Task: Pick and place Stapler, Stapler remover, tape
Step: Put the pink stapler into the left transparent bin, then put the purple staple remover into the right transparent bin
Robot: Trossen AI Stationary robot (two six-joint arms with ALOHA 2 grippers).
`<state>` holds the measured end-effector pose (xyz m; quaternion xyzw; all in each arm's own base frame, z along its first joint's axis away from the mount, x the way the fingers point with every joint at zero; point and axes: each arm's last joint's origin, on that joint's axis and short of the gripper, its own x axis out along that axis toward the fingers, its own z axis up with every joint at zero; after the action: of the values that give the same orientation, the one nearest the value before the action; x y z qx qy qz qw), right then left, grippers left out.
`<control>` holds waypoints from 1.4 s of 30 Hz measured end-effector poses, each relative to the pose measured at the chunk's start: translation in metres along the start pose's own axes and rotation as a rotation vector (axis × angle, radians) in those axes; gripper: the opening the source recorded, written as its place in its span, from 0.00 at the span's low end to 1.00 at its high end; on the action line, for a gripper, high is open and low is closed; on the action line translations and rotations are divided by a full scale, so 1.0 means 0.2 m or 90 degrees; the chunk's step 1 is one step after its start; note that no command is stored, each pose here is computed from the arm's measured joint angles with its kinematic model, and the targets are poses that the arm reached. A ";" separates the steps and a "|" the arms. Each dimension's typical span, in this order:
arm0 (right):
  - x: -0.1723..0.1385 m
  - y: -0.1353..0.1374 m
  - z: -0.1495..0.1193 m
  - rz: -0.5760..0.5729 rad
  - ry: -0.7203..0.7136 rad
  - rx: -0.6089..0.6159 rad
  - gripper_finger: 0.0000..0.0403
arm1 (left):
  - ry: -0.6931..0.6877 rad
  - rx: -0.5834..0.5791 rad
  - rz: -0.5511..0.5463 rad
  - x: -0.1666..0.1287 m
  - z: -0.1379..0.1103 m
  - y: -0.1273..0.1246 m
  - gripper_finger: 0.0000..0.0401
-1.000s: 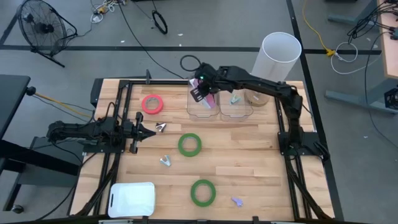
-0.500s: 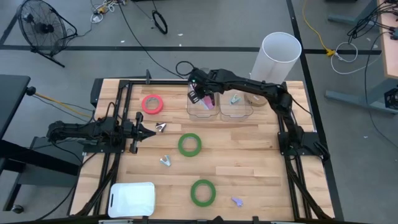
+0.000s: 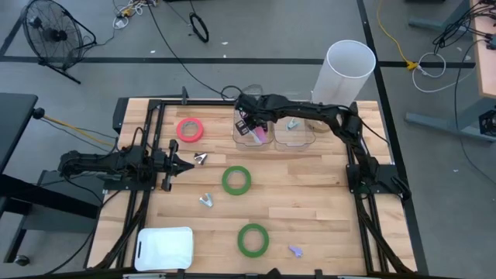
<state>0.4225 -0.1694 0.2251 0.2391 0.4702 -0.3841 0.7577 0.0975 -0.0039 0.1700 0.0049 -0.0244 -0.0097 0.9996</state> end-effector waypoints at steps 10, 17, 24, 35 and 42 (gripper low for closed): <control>0.09 -0.03 -0.04 0.017 0.025 0.016 0.32 | 0.000 0.000 0.000 0.00 0.00 0.00 0.04; 0.09 -0.03 -0.04 0.032 0.034 0.013 0.32 | 0.000 0.000 0.000 0.00 0.00 0.00 0.04; 0.09 -0.03 -0.04 0.031 0.033 0.001 0.59 | 0.000 0.000 0.000 0.00 0.00 0.00 0.04; 0.08 -0.02 -0.04 0.041 0.020 -0.001 0.83 | 0.000 0.000 0.000 0.00 0.00 0.00 0.04; -0.04 -0.03 0.00 0.066 -0.015 -0.012 0.69 | 0.000 0.000 0.000 0.00 0.00 0.00 0.04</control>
<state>0.4154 -0.1697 0.2316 0.2519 0.4518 -0.3425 0.7843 0.0975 -0.0040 0.1700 0.0049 -0.0242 -0.0098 0.9996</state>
